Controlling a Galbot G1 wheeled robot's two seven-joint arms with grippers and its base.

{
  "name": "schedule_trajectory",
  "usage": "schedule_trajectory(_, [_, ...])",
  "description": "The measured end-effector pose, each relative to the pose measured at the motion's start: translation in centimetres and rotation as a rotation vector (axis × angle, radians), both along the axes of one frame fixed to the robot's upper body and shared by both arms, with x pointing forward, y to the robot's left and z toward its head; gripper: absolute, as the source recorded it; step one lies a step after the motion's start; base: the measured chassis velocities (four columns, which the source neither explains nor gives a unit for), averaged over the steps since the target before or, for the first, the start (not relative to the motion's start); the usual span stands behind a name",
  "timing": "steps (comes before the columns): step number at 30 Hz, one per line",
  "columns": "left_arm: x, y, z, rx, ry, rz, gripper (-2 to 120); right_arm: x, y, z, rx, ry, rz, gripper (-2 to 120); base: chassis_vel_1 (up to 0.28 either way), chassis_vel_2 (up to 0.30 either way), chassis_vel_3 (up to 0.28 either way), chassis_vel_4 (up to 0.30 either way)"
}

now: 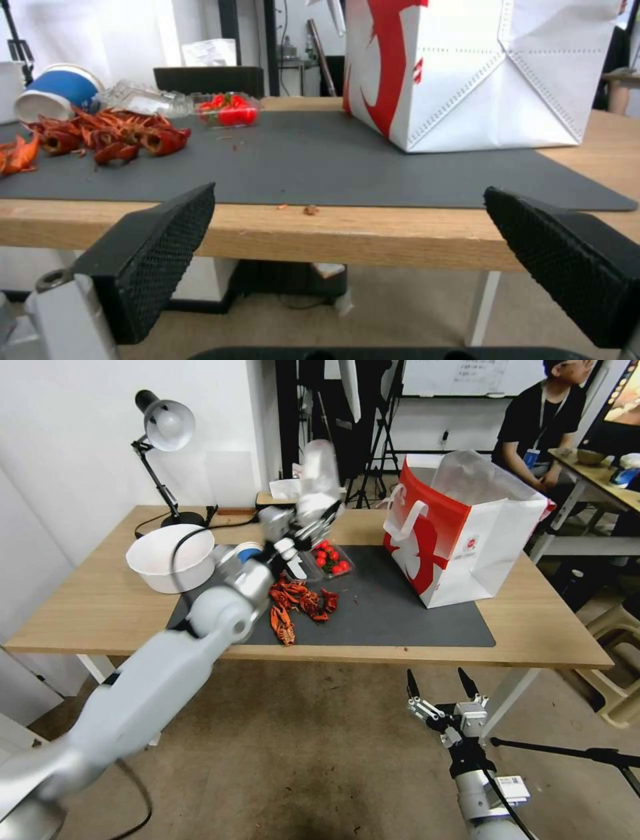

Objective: Pick up the trash from the table and place it into the takeout bag.

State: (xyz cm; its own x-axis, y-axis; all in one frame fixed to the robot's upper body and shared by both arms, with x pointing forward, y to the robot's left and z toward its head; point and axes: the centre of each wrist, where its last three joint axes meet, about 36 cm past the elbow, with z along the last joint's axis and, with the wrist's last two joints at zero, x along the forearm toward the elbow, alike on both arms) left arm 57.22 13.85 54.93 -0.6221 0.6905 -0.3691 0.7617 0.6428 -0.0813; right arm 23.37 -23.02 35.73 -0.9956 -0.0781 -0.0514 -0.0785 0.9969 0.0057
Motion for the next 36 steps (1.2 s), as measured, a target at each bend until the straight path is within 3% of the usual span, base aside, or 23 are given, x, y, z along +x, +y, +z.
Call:
schedule_trajectory(3, [1.4, -2.5, 1.2, 0.009, -0.028, -0.047, 62, -0.2, 0.0, 0.0, -0.015, -0.013, 0.001, 100, 0.000, 0.000, 0.000, 0.000])
schedule_trajectory(5, [3.9, -5.6, 2.4, 0.032, -0.054, -0.085, 62, -0.5, 0.3, 0.2, -0.011, -0.014, 0.000, 100, 0.000, 0.000, 0.000, 0.000])
schedule_trajectory(8, [6.0, -7.6, 3.5, 0.065, -0.072, -0.116, 62, -0.8, 0.4, 0.5, -0.005, -0.016, -0.002, 100, 0.000, 0.000, 0.000, 0.000])
schedule_trajectory(15, [9.1, -10.1, 4.8, 0.147, -0.095, -0.159, 62, -1.0, 1.1, 1.1, 0.011, -0.013, 0.006, 100, 0.000, 0.000, 0.000, 0.000])
schedule_trajectory(19, [10.6, -11.6, 5.6, 0.179, -0.108, -0.159, 57, -0.9, 1.2, 1.0, 0.011, -0.008, 0.003, 100, 0.000, 0.000, 0.000, 0.000])
schedule_trajectory(22, [12.6, -13.9, 7.2, 0.250, -0.140, -0.175, 49, -0.8, 1.4, 0.9, 0.014, -0.001, 0.007, 100, 0.000, 0.000, 0.000, 0.000])
schedule_trajectory(34, [12.8, -17.7, 7.1, 0.371, -0.182, -0.218, 29, -0.6, 1.4, 0.4, 0.017, 0.006, -0.002, 100, 0.000, 0.000, 0.000, 0.000])
schedule_trajectory(36, [12.8, -17.8, 7.0, 0.375, -0.184, -0.219, 33, -0.6, 1.3, 0.4, 0.015, 0.006, -0.004, 100, 0.000, 0.000, 0.000, 0.000])
